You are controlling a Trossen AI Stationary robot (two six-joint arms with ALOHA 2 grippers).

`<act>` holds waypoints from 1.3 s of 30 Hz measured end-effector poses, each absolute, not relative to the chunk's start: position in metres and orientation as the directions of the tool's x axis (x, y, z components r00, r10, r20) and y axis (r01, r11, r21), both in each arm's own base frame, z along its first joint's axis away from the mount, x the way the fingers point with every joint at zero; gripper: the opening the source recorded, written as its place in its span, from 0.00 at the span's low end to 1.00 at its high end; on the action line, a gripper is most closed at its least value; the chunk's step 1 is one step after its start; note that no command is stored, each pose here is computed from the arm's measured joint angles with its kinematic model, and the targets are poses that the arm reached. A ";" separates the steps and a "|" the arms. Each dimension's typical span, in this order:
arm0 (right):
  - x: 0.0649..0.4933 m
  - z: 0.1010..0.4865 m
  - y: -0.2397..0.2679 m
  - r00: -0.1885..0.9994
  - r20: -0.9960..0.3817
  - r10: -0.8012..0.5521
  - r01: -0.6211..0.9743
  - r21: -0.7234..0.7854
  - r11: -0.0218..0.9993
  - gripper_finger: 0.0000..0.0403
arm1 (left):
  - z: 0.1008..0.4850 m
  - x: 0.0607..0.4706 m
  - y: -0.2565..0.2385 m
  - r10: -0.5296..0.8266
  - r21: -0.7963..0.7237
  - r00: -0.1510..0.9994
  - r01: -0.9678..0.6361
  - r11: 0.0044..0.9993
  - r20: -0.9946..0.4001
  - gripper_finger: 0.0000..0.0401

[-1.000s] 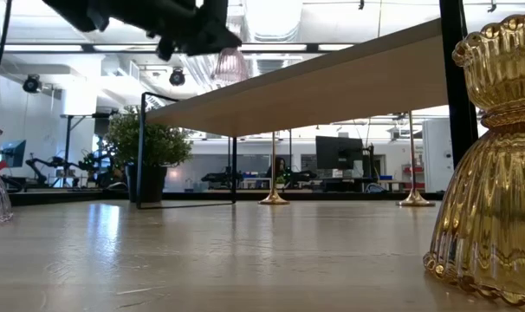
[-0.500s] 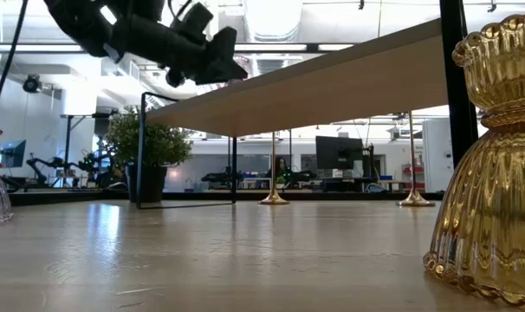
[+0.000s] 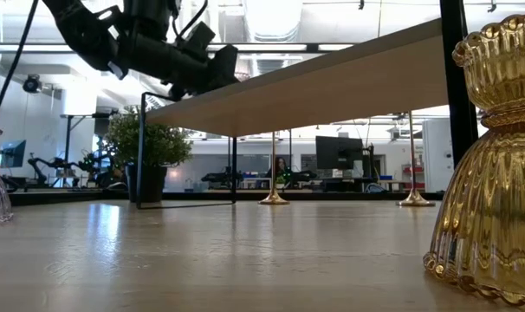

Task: Pick & Place candle stick holders
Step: Put the top pink candle holder on the shelf

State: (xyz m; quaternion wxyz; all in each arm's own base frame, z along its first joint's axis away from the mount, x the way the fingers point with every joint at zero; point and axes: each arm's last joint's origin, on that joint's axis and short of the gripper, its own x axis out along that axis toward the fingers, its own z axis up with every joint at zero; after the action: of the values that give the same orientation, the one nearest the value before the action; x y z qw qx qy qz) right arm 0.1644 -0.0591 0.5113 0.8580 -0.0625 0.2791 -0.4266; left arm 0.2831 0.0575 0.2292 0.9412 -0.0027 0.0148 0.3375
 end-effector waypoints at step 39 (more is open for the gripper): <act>0.164 0.511 -0.059 0.479 -0.427 -0.767 0.695 -0.350 0.628 0.39 | 0.221 0.278 0.064 0.617 -0.021 0.785 -0.619 0.785 -0.058 0.37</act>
State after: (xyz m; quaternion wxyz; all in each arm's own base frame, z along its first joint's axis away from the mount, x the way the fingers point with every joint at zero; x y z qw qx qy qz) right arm 0.1642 -0.0592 0.5111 0.8574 -0.0642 0.2810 -0.4263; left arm 0.2781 0.0643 0.2209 0.9444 -0.0192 0.0242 0.3272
